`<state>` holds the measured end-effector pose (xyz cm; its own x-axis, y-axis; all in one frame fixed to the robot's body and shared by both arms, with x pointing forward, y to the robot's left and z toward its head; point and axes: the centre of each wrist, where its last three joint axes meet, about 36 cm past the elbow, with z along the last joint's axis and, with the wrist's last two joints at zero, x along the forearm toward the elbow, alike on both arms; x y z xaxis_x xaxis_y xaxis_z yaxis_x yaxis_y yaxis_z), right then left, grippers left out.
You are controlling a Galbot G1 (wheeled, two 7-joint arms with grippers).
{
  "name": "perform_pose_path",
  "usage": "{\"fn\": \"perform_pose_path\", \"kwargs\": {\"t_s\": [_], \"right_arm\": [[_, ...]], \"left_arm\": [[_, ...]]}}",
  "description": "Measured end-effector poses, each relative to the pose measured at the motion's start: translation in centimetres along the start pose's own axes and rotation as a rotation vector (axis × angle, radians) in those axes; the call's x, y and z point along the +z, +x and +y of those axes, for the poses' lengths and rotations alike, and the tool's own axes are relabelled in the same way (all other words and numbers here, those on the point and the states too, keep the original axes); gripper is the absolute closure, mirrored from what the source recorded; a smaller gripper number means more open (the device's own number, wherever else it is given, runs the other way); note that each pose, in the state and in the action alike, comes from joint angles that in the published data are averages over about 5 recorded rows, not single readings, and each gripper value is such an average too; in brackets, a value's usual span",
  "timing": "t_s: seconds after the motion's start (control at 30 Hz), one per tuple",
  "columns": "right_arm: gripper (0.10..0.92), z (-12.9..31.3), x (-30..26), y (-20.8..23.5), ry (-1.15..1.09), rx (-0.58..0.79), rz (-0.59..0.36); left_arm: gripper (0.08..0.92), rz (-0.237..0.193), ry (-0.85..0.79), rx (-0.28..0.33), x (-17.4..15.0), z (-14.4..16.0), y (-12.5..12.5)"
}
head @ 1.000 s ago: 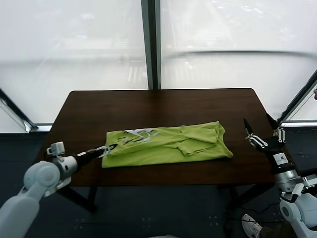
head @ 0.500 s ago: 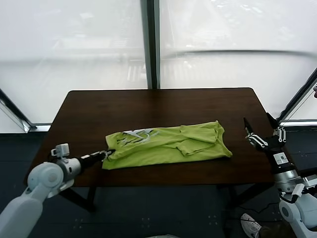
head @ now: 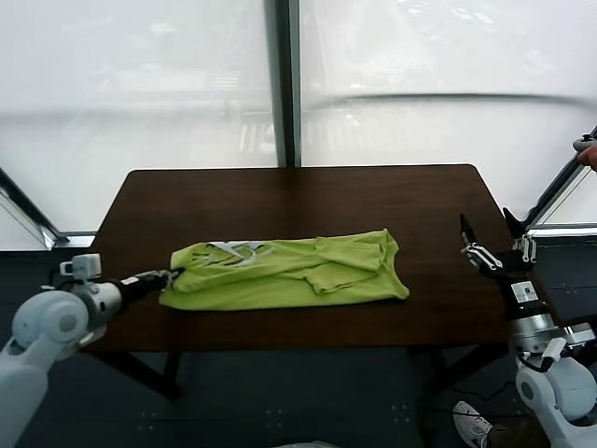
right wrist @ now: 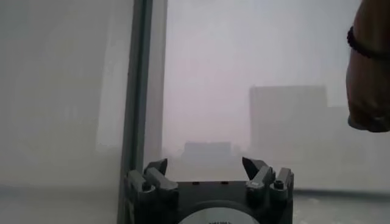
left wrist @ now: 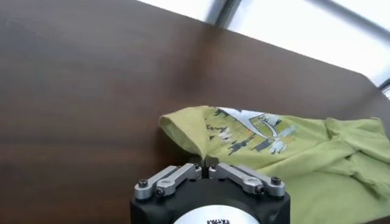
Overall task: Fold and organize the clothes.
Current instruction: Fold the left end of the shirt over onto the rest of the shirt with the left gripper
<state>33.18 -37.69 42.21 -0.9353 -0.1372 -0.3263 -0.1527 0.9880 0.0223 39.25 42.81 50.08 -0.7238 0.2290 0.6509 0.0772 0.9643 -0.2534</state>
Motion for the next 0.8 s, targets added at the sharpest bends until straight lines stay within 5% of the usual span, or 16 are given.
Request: {"fn": "perform_pose_path", "kwargs": {"t_s": [0.43, 0.63, 0.8], "right_arm": [[0.115, 1.4, 0.9, -2.5, -0.038, -0.015, -0.04], [0.115, 1.5, 0.6, -2.2, -0.038, -0.005, -0.039], [0.115, 1.7, 0.2, -1.6, -0.03, 0.003, -0.033]], "left_arm": [[0.836, -0.105, 0.041, -0.166, -2.4, 4.9, 6.1], [0.836, -0.141, 0.075, -0.151, -2.2, 3.3, 6.4], [0.836, -0.153, 0.086, -0.076, -1.2, -0.2, 5.5]]}}
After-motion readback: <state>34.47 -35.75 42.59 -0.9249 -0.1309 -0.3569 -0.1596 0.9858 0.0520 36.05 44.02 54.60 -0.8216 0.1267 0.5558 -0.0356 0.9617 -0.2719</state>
